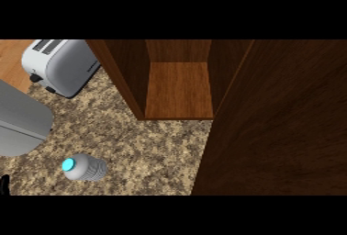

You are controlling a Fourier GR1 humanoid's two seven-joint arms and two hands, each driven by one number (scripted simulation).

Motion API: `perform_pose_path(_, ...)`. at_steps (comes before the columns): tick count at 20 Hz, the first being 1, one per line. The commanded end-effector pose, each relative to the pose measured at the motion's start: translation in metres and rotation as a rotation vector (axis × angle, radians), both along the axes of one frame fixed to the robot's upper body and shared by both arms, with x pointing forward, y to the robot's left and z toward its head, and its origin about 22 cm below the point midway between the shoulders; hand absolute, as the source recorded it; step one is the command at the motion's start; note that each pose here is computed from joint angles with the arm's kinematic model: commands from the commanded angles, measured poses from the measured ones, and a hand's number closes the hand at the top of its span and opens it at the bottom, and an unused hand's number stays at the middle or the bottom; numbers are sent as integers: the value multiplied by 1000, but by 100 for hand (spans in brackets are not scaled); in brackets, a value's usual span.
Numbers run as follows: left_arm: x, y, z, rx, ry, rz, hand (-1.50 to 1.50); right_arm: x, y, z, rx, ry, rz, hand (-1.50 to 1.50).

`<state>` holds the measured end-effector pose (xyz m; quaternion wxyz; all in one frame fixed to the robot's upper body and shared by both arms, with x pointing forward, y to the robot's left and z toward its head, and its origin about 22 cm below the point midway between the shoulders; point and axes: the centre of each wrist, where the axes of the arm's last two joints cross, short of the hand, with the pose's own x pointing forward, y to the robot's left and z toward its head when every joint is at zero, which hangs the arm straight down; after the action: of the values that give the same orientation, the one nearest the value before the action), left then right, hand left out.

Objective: Pick up the bottled water, place it into the cabinet and close the cabinet

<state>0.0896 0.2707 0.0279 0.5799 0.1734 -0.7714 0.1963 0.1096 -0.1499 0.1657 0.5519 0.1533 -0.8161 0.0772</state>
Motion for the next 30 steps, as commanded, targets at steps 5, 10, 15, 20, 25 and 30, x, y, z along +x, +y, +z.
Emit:
perform_pose_path(5, 17, 12, -41, -2, 49, -16, -150, -28, -15, 10, -37, -74, -63, -150)
perform_pose_path(10, 38, 17, -59, 0, 44, -60, -150, -14, -7, 11, -45, -61, -70, -150)
perform_pose_path(15, 55, -22, -78, -11, 47, -76, -150, -25, -11, 15, -43, -62, -72, -150)
perform_pose_path(20, 61, -15, -118, -29, 64, -69, -150, -17, -9, 10, -65, -66, -68, -150)
perform_pose_path(25, 43, -15, -136, -30, 72, -50, -150, -33, -17, 14, -39, -61, -74, -150)
perform_pose_path(30, 61, -4, -148, -4, 80, -16, -150, -10, -13, 10, -55, -70, -60, -150)
